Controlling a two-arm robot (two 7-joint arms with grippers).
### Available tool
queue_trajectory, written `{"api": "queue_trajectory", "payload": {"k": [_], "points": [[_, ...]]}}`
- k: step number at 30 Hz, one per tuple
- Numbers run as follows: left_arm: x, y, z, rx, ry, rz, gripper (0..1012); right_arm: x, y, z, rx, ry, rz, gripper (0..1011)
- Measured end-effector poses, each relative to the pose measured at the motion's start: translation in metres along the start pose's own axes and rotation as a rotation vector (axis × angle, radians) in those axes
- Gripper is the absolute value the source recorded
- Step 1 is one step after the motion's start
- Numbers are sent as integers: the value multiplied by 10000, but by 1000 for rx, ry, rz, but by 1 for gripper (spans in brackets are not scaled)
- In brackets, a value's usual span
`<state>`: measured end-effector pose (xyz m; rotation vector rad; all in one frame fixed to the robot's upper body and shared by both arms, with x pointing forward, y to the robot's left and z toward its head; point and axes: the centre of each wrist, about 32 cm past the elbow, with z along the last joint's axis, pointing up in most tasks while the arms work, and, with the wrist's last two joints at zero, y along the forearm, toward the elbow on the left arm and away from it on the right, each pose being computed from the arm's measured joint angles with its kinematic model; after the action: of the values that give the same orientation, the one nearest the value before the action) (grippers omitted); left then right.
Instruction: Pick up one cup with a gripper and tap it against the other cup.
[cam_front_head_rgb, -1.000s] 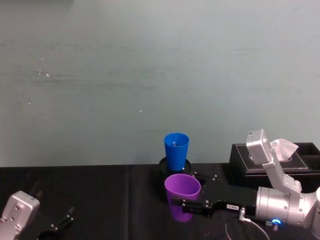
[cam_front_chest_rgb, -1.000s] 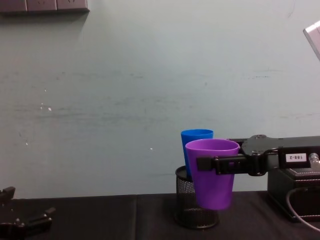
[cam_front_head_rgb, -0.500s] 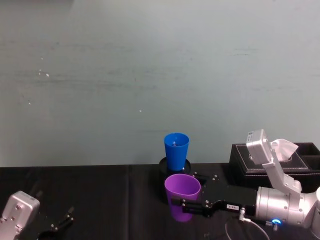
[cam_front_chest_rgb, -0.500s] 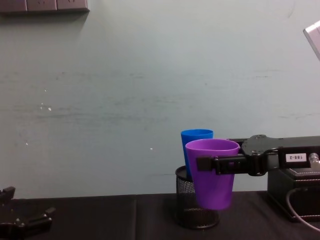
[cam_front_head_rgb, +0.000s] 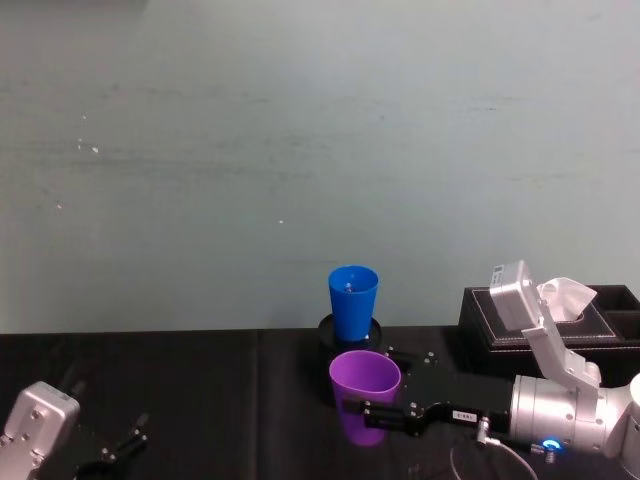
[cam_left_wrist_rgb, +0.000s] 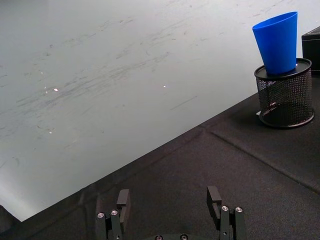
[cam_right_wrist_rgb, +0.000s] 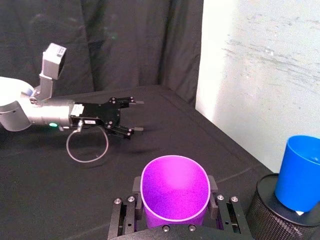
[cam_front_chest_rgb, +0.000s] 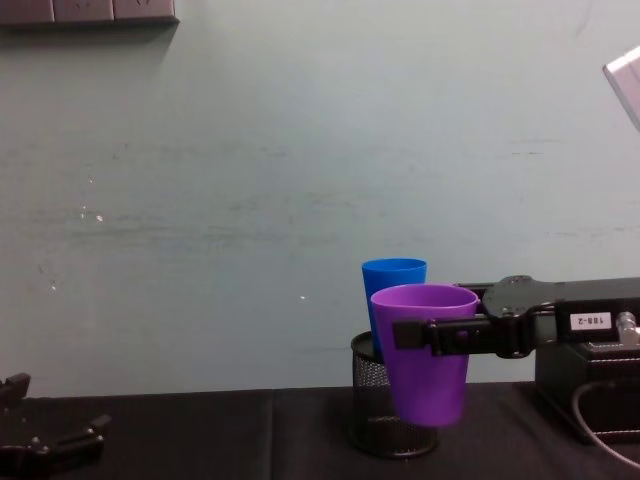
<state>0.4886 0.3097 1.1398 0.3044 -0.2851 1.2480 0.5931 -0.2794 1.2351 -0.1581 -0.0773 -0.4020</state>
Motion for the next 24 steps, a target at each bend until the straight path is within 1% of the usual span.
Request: {"api": "queue_trajectory", "payload": {"k": [4,13,18,24], "points": [[0,0,0,0,0,0,1000,18,2,-19,-5,7,-16,723],[0,0,0,0,0,0,1000,100,21,-36,1,11,-50,723],[0,0,0,0,0,0,1000,145,57,-55,7,9,-60,723],[0,0,0,0,0,0,1000,239,140,-99,29,8,-64,723]]}}
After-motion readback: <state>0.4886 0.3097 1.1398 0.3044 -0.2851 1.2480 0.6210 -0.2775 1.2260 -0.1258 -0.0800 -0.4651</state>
